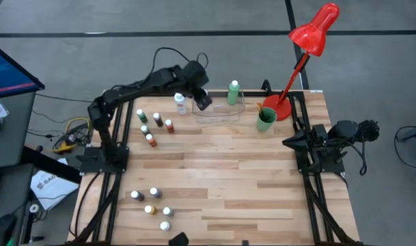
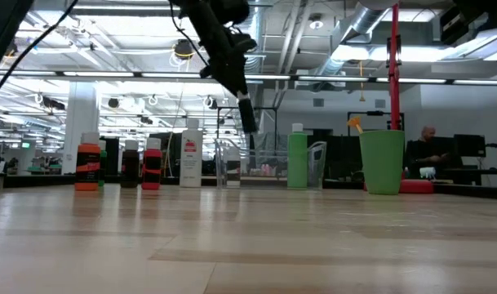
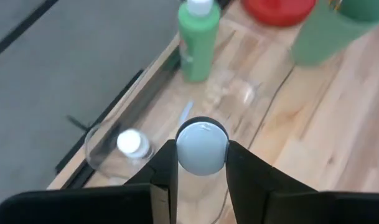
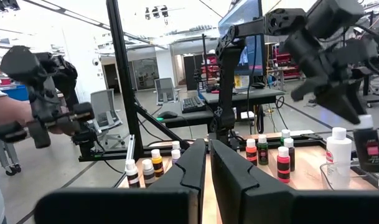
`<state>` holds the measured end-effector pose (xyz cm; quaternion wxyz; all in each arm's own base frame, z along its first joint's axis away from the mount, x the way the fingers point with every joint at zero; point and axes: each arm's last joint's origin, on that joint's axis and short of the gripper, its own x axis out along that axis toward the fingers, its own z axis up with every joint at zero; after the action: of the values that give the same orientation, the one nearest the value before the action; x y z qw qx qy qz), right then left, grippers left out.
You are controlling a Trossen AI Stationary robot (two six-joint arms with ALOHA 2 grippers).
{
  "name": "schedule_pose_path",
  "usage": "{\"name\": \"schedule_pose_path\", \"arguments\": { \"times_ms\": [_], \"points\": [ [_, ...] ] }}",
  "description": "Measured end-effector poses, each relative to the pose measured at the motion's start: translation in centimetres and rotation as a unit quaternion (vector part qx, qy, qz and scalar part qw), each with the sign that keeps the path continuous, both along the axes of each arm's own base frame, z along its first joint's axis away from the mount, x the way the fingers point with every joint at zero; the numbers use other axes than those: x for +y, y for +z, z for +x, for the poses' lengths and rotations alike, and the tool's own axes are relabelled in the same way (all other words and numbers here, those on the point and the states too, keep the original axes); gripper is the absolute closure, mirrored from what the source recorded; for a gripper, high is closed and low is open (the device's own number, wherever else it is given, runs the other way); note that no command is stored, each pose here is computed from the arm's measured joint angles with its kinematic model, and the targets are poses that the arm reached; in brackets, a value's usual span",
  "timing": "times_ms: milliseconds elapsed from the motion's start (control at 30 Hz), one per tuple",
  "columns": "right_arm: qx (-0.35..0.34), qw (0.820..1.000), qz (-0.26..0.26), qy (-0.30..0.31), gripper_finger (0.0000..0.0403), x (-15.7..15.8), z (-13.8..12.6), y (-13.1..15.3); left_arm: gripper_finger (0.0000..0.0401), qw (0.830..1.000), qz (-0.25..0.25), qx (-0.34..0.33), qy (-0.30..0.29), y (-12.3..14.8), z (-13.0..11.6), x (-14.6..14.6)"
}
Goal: Pick & Place Paint Supplies
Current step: Put the small black paint bottle into the transparent bin
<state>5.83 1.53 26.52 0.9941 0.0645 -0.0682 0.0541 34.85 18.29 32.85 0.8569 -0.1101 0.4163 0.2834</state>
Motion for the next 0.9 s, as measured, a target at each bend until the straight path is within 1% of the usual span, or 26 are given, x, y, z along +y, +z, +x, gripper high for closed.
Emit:
{"name": "schedule_pose_path", "arguments": {
  "times_ms": [67, 133, 267, 400, 500, 633, 900],
  "points": [
    [0.0, 1.0, 0.0, 0.0, 0.0381, 0.0, 0.0, 0.0, 0.032, 1.0, 0.007, 0.027, 0.0, -0.7, 0.2, 0.0],
    [0.0, 1.0, 0.0, 0.0, 0.0381, 0.0, 0.0, 0.0, 0.032, 0.999, 0.002, 0.05, 0.001, -1.5, 0.3, 0.1],
    [0.0, 1.0, 0.0, 0.0, 0.0381, 0.0, 0.0, 0.0, 0.032, 0.997, -0.005, 0.077, -0.005, -2.8, 0.7, 0.4],
    [0.0, 1.0, 0.0, 0.0, 0.0381, 0.0, 0.0, 0.0, 0.032, 0.994, 0.005, 0.108, 0.02, -4.0, 0.9, 0.8],
    [0.0, 1.0, 0.0, 0.0, 0.0381, 0.0, 0.0, 0.0, 0.032, 0.993, 0.006, 0.11, 0.028, -4.2, 0.8, 1.0],
    [0.0, 1.0, 0.0, 0.0, 0.0381, 0.0, 0.0, 0.0, 0.032, 0.992, -0.005, 0.125, 0.035, -5.2, 0.4, 1.1],
    [0.0, 1.0, 0.0, 0.0, 0.0381, 0.0, 0.0, 0.0, 0.032, 0.992, -0.005, 0.116, 0.042, -6.3, 0.5, 1.3]
  ]
}}
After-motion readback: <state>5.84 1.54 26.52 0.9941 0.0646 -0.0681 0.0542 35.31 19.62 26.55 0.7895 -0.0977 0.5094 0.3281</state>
